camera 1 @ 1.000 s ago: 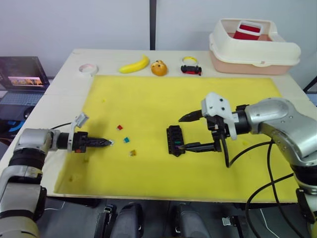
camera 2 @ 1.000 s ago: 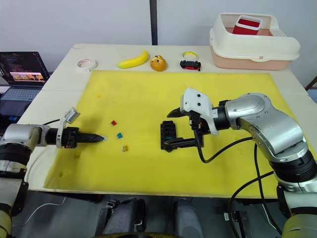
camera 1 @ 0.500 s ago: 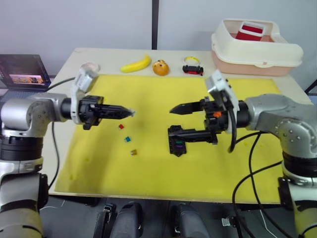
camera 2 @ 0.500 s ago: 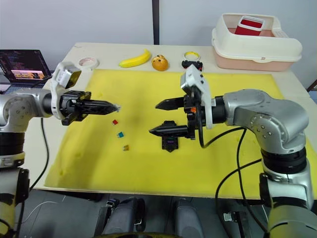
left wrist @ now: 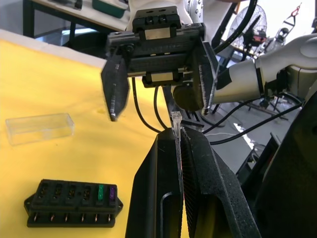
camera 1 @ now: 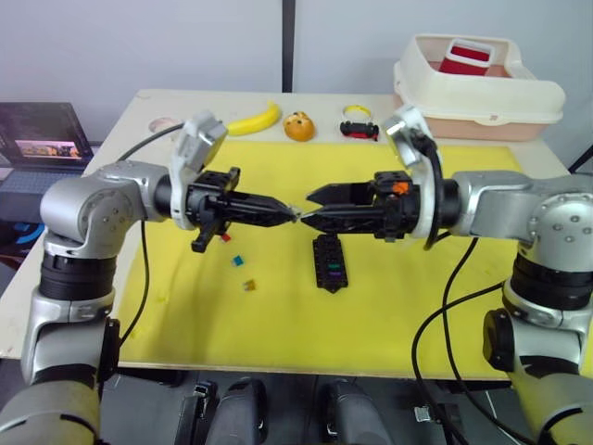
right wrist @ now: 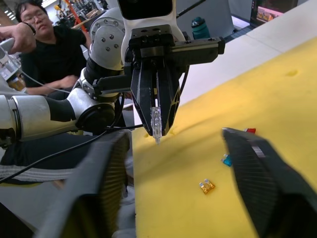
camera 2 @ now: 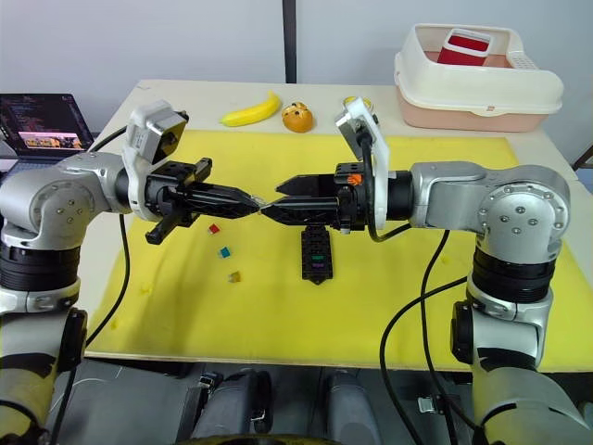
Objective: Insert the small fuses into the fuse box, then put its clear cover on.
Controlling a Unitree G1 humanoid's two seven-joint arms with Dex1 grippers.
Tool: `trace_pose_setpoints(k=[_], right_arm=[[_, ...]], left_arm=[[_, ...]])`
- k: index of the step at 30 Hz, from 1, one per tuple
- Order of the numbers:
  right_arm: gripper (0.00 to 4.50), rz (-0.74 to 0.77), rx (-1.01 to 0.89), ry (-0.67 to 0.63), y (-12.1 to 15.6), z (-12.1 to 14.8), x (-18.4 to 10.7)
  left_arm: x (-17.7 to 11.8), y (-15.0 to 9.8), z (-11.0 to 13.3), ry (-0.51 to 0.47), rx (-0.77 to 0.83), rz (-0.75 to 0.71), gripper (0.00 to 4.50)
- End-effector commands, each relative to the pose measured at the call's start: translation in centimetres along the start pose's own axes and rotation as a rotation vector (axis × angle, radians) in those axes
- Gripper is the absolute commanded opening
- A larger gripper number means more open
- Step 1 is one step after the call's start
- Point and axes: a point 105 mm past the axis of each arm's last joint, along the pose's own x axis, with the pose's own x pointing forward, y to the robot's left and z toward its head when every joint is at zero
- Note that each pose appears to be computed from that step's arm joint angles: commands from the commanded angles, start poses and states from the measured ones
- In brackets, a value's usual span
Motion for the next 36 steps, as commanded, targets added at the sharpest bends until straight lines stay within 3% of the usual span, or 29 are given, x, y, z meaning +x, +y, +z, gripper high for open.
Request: trace_pose_setpoints(k=[1,11,14,28,31,36], right_arm=[[3.26,0.028,-0.038,-0.024,1.03,1.04,-0.15],[3.26,0.031,-0.024,-0.016,1.22,0.71,0.22],[2.24,0.030,-0.024,-0.019,1.22,0.79,0.29],[2.24,0.031,-0.025,-0.017,1.28,0.81,0.45],[1.53,0.029,-0.025,-0.015,1.26,0.74,0.47],[1.53,0.024,-0.029,-0.009,1.23,0.64,0.51]], left_arm=[[0.01,-0.16,0.75,0.004,0.048,0.000,0.00],[0.09,-0.01,0.59,0.000,0.055,0.010,0.00],[0.12,-0.05,0.54,0.001,0.054,0.011,0.00],[0.14,0.06,0.35,0.010,0.053,0.022,0.00],[0.16,0.07,0.33,0.010,0.053,0.023,0.00],[0.18,0.10,0.31,0.010,0.052,0.025,0.00]])
